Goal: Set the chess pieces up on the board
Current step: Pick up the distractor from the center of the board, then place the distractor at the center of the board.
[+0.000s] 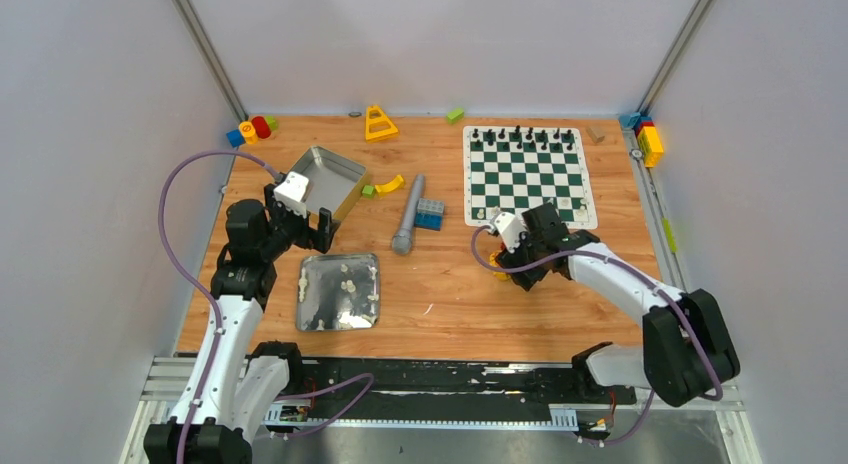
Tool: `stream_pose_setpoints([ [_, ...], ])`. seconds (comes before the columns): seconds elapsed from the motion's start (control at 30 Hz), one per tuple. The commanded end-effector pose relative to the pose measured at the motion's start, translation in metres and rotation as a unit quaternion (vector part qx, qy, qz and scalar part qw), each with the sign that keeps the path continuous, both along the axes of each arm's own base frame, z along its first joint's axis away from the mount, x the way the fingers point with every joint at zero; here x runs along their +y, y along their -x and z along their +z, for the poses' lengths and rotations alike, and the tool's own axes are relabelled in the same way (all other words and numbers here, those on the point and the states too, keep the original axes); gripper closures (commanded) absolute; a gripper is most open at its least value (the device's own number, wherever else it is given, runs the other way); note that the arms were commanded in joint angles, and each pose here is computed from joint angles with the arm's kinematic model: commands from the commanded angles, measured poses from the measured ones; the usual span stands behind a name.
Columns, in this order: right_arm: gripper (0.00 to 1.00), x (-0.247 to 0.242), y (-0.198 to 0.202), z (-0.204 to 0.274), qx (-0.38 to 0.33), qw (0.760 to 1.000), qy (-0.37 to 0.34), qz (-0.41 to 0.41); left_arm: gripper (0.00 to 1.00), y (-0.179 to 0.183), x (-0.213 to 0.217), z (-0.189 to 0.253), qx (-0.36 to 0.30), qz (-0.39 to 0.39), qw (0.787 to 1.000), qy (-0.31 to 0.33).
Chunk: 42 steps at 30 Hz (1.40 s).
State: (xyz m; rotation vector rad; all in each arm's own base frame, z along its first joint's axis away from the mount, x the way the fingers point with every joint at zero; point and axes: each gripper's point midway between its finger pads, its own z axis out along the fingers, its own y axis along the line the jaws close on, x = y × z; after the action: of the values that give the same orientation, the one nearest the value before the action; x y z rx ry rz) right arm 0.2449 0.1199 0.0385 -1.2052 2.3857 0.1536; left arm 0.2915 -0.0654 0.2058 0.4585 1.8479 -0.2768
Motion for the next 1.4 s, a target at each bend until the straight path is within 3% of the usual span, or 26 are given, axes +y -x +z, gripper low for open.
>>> stream_pose_setpoints([
  [0.0, 0.81, -0.047, -0.007, 0.019, -0.033, 0.997, 0.012, -0.068, 0.00, -0.003, -0.003, 0.020, -0.027, -0.013, 1.000, -0.003],
  [0.27, 0.82, -0.171, 0.003, 0.019, -0.041, 0.975, 0.040, -0.217, 0.00, -0.003, -0.005, 0.020, -0.024, -0.019, 1.000, -0.001],
  [0.53, 0.82, -0.260, 0.018, 0.012, -0.036, 0.944, 0.053, -0.325, 0.00, -0.002, -0.005, 0.020, -0.025, -0.021, 0.999, -0.002],
  [0.6, 0.77, -0.273, 0.019, 0.008, -0.032, 0.937, 0.058, -0.342, 0.00, -0.002, -0.006, 0.020, -0.025, -0.022, 0.999, -0.002],
  [0.7, 0.58, -0.277, 0.016, 0.005, -0.034, 0.935, 0.059, -0.349, 0.00, -0.002, -0.006, 0.020, -0.025, -0.022, 0.999, -0.003],
  [0.87, 0.10, -0.253, -0.002, 0.027, -0.059, 0.941, -0.004, -0.334, 0.00, -0.003, -0.005, 0.017, -0.021, -0.021, 1.000, -0.004],
  [0.9, 0.05, -0.245, -0.005, 0.035, -0.065, 0.943, -0.019, -0.326, 0.00, -0.003, -0.005, 0.016, -0.020, -0.021, 1.000, -0.004],
  [1.1, 0.00, -0.160, -0.036, 0.091, -0.130, 0.964, -0.097, -0.208, 0.00, -0.005, -0.005, 0.012, -0.012, -0.021, 1.000, -0.004],
  [1.37, 0.03, 0.014, -0.079, 0.119, -0.145, 0.977, -0.156, 0.009, 0.00, -0.006, -0.001, 0.010, -0.012, -0.012, 1.000, -0.011],
])
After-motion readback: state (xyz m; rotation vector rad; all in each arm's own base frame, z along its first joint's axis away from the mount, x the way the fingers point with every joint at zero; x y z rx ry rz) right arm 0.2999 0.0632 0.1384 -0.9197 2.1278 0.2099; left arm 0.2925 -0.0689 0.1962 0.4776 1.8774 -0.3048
